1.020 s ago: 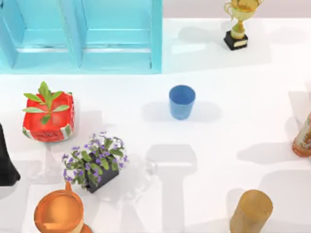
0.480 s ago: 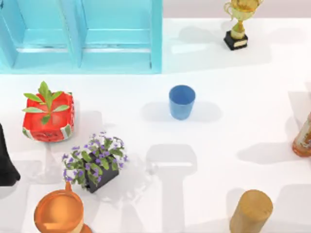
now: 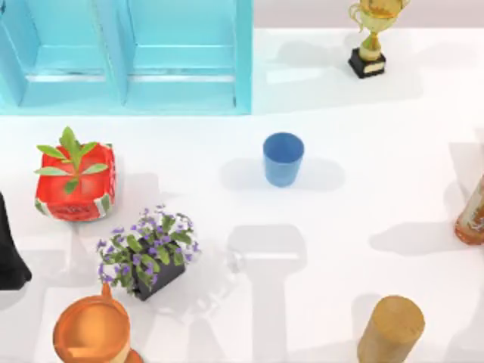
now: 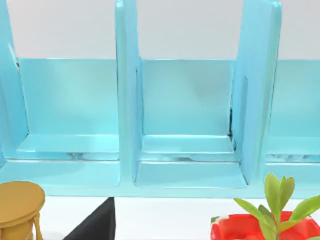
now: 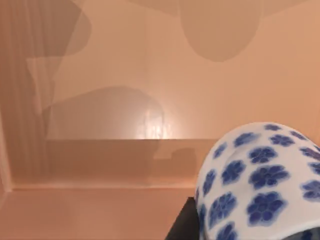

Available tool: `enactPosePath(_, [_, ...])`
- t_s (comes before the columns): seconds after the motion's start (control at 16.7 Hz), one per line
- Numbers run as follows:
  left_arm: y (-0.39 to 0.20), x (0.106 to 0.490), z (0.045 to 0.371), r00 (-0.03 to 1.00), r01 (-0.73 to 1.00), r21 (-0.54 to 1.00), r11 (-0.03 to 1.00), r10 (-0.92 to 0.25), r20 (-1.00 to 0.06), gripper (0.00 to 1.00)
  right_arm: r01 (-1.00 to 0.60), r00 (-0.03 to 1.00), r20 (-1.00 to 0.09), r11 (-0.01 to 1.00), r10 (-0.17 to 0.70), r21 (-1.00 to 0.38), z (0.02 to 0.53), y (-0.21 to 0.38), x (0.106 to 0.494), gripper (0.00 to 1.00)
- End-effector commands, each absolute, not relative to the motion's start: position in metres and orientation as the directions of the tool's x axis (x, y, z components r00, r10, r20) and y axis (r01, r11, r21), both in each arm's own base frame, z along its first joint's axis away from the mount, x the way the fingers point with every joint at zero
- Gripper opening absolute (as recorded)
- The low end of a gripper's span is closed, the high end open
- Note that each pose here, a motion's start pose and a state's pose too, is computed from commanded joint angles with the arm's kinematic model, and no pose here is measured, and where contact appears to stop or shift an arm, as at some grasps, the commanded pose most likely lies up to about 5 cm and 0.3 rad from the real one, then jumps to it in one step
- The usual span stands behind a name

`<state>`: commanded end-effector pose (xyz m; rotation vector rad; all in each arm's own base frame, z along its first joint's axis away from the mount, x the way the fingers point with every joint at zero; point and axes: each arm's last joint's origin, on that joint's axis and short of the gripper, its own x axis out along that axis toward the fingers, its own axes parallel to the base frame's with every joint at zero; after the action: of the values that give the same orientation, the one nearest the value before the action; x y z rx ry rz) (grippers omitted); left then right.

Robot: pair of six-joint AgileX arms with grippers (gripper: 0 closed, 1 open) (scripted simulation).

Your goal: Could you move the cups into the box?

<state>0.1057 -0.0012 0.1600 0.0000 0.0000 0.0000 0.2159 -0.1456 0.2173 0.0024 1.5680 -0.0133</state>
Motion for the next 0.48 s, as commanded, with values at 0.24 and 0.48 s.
enactPosePath(0.24, [-0.0012, 0.1057, 0.16, 1.0, 0.0, 0.0, 1.0, 0.0, 0.0, 1.0, 0.01, 0.002, -1.0, 1.0, -0.006, -0.006, 0.2164, -0.1457, 0.2158, 0.0])
enactPosePath(0.48, [-0.0012, 0.1057, 0.16, 1.0, 0.0, 0.0, 1.0, 0.0, 0.0, 1.0, 0.01, 0.002, -1.0, 1.0, -0.006, -0.006, 0.2164, -0.1457, 0.2158, 0.3])
